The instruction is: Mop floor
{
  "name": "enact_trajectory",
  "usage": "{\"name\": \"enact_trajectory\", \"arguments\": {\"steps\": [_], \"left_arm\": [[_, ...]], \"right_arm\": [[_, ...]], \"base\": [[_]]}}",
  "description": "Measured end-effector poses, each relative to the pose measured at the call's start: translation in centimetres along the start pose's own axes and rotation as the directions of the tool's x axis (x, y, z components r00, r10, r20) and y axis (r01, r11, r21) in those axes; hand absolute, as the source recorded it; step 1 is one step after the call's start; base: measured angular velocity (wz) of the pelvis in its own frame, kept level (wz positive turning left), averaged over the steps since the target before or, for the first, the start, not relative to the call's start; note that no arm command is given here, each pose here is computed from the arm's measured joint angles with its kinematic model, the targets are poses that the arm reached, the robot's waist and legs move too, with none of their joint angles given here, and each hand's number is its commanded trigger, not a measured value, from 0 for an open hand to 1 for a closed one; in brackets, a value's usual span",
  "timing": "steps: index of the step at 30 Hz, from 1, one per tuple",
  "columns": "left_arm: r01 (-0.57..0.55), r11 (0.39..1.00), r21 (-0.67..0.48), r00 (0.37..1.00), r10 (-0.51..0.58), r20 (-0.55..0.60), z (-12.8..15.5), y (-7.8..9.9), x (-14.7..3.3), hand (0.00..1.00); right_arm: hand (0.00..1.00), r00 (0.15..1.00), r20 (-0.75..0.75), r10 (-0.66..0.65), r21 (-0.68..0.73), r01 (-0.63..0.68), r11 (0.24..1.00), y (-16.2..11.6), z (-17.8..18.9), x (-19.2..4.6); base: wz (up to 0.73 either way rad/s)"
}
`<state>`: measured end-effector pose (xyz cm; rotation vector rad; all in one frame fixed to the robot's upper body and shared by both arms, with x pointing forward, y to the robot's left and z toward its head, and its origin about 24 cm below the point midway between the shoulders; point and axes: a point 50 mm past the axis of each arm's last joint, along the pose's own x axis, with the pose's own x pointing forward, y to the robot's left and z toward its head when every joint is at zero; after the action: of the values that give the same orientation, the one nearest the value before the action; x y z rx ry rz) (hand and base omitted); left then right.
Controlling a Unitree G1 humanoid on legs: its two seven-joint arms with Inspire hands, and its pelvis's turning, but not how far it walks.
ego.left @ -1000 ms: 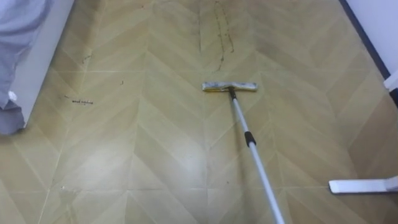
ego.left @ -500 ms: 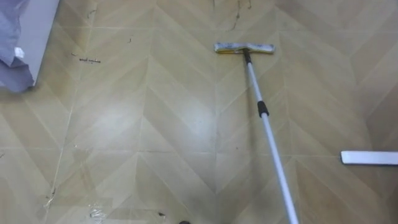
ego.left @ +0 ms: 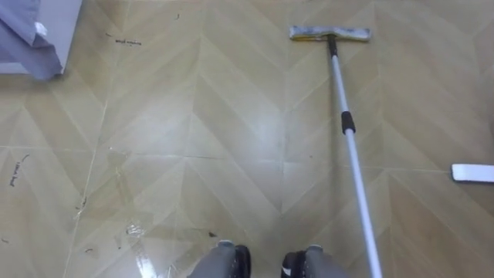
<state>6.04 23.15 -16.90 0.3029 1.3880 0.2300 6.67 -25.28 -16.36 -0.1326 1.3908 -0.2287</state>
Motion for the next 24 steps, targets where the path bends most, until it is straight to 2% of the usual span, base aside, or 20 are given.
{"name": "enact_trajectory", "arguments": {"steps": [3,7,9,11,14,16,17,18,20,24], "left_arm": [[-0.022,1.0,0.001,1.0,0.022,-0.006,0.0,1.2,0.1,0.0],[-0.039,0.998,-0.048,0.998,0.037,-0.046,-1.6,2.2,0.1,0.0],[-0.054,0.998,-0.036,0.998,0.052,-0.042,-1.8,3.1,0.1,0.0],[-0.039,0.999,-0.014,0.999,0.038,-0.039,-2.0,3.2,0.1,0.0],[0.01,1.0,0.013,0.999,-0.009,-0.051,-2.3,3.0,0.1,0.0],[0.057,0.998,0.008,0.995,-0.056,-0.086,-3.0,2.8,0.1,0.0],[0.066,0.998,0.008,0.994,-0.065,-0.085,-2.8,2.8,0.1,0.0],[0.082,0.997,0.006,0.994,-0.081,-0.078,-2.3,2.6,0.1,0.0],[0.104,0.995,-0.004,0.993,-0.104,-0.054,-1.0,1.7,0.2,0.0],[0.09,0.996,-0.014,0.995,-0.089,0.049,1.5,1.3,0.1,0.0]], "right_arm": [[1.0,1.0,0.002,0.02,0.01,-0.02,1.0,-0.7,2.4,-0.1],[1.0,0.994,0.111,0.006,-0.012,-0.005,1.0,-4.8,8.7,-1.3],[1.0,0.987,0.161,0.016,-0.016,-0.014,1.0,-5.2,10.8,-1.9],[1.0,0.985,0.172,0.027,-0.003,-0.027,1.0,-5.3,11.2,-2.0],[1.0,0.991,0.126,0.038,0.05,-0.045,0.998,-5.5,8.7,-1.5],[1.0,0.999,0.021,0.049,0.101,-0.05,0.994,-6.1,4.1,-1.0],[1.0,0.999,-0.005,0.05,0.106,-0.049,0.993,-6.2,3.1,-0.9],[1.0,0.997,-0.066,0.049,0.114,-0.041,0.993,-6.4,0.8,-0.9],[1.0,0.993,-0.117,0.029,0.122,-0.015,0.992,-7.0,-1.0,-1.1],[1.0,0.984,-0.172,0.043,0.132,-0.02,0.991,-5.2,-4.0,-0.9]], "base": [[-0.01],[-0.5],[-0.19],[0.14],[0.49],[0.45],[0.55],[0.6],[0.31],[0.06]]}}
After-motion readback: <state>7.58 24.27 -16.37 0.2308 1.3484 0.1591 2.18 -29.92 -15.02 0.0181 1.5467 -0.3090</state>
